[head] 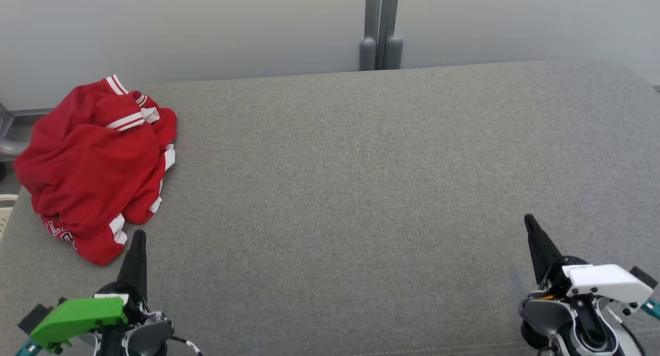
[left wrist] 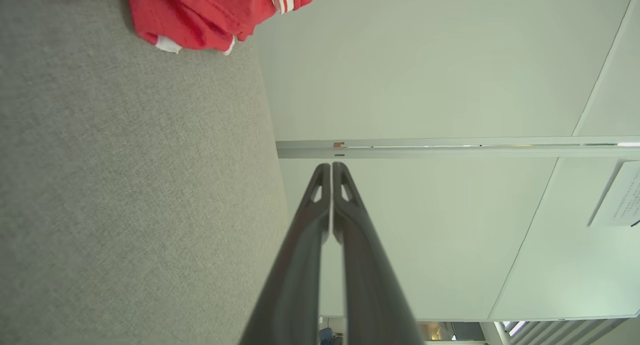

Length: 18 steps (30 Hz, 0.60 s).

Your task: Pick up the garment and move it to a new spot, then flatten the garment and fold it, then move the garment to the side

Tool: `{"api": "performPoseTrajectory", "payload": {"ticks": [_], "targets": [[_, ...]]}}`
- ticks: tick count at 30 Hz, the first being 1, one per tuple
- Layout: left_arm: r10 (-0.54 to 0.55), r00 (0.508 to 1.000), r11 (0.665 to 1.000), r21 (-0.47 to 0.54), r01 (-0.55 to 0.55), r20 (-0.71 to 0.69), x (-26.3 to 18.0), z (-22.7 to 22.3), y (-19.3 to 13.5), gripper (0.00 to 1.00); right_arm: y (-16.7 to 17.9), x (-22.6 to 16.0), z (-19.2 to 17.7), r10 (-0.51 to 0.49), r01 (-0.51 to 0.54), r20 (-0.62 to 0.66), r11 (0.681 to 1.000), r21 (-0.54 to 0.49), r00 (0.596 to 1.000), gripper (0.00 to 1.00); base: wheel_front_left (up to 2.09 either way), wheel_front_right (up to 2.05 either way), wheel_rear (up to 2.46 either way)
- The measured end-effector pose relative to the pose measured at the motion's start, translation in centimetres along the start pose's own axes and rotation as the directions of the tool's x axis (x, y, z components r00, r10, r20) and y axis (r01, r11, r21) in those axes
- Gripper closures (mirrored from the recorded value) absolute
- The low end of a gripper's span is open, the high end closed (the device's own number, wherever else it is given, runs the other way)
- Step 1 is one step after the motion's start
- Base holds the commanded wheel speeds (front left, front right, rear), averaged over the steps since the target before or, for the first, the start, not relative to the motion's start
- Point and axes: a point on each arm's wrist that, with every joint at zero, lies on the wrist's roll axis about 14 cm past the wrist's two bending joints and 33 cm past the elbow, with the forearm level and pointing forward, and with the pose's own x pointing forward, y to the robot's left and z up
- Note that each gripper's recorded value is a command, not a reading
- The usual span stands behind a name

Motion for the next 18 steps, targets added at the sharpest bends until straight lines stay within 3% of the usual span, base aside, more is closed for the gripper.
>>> {"api": "performPoseTrajectory", "payload": {"ticks": [1,6,18], "targets": [[0.021,1.0,1.0,-0.005,-0.021,0.0,-0.3,-0.1,0.7,0.0,-0.7,-0.3,-0.1,-0.019,0.019,0.0,1.0,0.004,1.0,0.0,0.0,0.0,0.0],[0.101,0.995,0.995,-0.015,-0.101,0.001,-1.5,-0.3,3.4,0.0,-3.3,-1.5,-0.4,-0.095,0.095,-0.001,0.995,0.012,0.995,0.0,0.0,0.0,0.0],[0.102,0.995,0.993,0.059,-0.101,-0.007,-1.3,-1.5,3.3,0.0,-3.2,-1.2,-1.2,-0.098,0.098,0.001,0.993,-0.072,0.995,0.0,0.0,0.0,0.0]]}}
